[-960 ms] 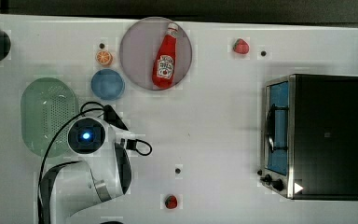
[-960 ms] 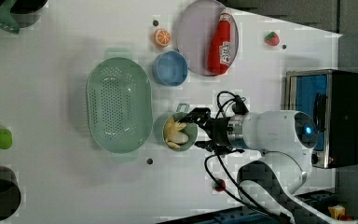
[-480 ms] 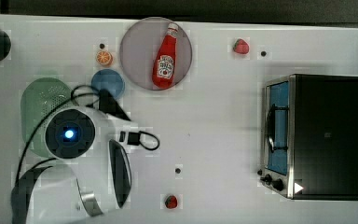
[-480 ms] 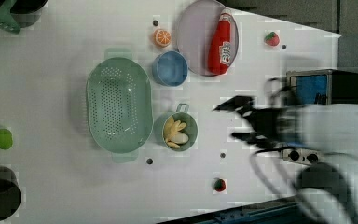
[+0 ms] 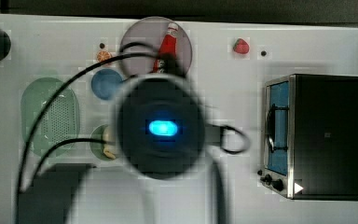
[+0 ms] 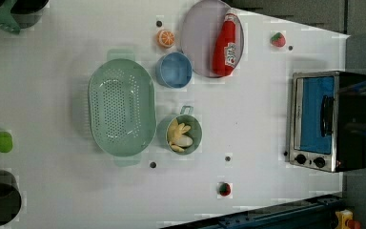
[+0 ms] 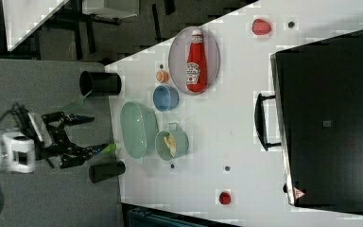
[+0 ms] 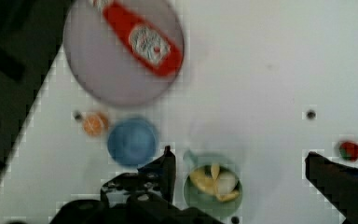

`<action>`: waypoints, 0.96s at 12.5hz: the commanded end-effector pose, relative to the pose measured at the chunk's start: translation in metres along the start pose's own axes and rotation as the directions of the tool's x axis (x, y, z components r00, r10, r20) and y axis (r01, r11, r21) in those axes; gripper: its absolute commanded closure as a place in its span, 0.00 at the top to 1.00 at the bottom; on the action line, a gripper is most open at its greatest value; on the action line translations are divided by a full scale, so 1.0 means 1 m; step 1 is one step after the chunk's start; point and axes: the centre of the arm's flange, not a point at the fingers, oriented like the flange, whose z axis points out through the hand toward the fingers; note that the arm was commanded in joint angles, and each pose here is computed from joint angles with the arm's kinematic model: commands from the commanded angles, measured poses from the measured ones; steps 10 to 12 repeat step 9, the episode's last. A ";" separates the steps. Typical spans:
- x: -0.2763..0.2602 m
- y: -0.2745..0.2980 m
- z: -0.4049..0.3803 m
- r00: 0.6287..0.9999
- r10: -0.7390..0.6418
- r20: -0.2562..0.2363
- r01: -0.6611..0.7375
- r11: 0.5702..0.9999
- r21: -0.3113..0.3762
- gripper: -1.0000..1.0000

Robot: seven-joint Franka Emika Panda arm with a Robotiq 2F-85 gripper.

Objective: Pick Banana and place it in mug.

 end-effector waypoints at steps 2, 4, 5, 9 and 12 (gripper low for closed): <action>0.052 0.031 -0.023 0.997 -0.042 -0.069 0.032 0.989 -0.145 1.00; 0.050 0.031 -0.023 0.996 -0.067 -0.065 0.057 0.988 -0.147 1.00; 0.050 0.031 -0.023 0.996 -0.068 -0.065 0.058 0.987 -0.147 1.00; 0.051 0.031 -0.022 0.996 -0.066 -0.064 0.056 0.987 -0.148 1.00; 0.051 0.031 -0.022 0.996 -0.066 -0.064 0.056 0.987 -0.148 1.00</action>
